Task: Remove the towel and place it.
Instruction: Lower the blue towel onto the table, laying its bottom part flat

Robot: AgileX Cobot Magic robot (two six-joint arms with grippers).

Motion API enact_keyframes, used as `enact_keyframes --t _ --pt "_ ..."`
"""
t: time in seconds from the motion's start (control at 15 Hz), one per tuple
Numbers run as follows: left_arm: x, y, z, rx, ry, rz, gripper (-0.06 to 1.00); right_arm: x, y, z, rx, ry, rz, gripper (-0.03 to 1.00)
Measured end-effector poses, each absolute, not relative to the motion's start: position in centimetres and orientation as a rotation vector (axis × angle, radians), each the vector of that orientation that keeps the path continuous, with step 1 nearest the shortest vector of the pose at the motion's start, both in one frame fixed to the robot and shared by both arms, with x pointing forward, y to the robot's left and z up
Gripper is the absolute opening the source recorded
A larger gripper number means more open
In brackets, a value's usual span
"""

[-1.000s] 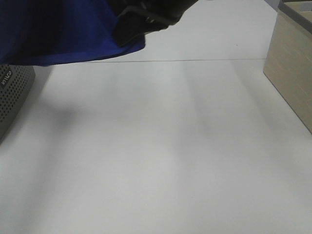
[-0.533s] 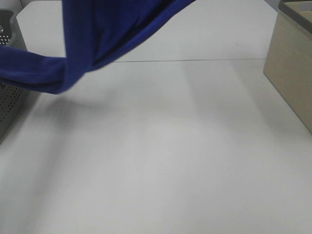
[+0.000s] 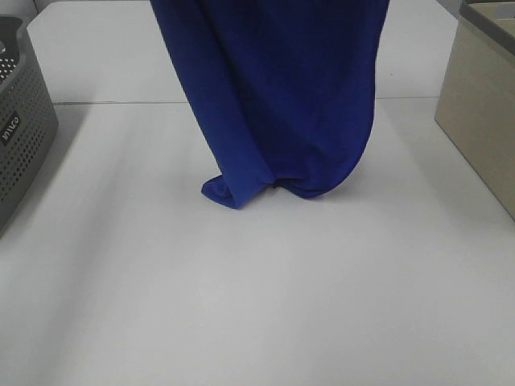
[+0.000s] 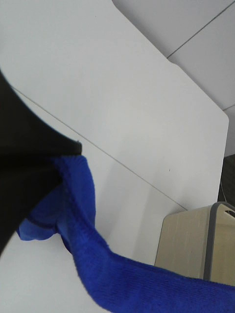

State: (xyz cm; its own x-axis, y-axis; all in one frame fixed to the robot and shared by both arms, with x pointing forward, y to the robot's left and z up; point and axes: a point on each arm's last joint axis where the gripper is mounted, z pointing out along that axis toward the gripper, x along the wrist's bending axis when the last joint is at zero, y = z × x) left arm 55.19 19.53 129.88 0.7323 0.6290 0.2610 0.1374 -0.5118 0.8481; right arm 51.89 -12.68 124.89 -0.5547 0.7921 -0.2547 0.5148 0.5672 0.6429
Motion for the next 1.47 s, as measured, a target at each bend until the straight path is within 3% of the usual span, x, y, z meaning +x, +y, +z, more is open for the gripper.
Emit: enact_keyframes --t 0.27,0.47,0.67,0.87,1.07,1.27,1.47 --pt "53.2 20.9 131.4 1.973 0.794 0.737 0.0 48.8 -14.0 125.1 1.053 2.324 0.747 0.02" --pt "54.0 21.1 130.7 1.946 0.949 0.687 0.0 49.2 -14.0 124.5 1.045 2.318 0.712 0.02" --pt "59.9 20.7 125.9 2.024 1.09 0.696 0.0 54.5 -12.1 122.5 0.901 2.129 0.651 0.02" --pt "65.2 20.4 124.9 1.803 1.021 0.96 0.0 60.2 -10.6 122.0 0.771 1.812 0.877 0.02" --pt "66.7 20.4 127.2 1.496 0.868 1.195 0.0 62.7 -10.3 124.5 0.648 1.585 1.083 0.02" --pt "65.4 20.7 129.8 1.449 0.804 1.26 0.0 62.1 -10.6 127.3 0.614 1.499 1.125 0.02" --pt "63.6 20.9 131.3 1.554 0.793 1.245 0.0 61.5 -11.3 127.7 0.66 1.526 1.068 0.02"
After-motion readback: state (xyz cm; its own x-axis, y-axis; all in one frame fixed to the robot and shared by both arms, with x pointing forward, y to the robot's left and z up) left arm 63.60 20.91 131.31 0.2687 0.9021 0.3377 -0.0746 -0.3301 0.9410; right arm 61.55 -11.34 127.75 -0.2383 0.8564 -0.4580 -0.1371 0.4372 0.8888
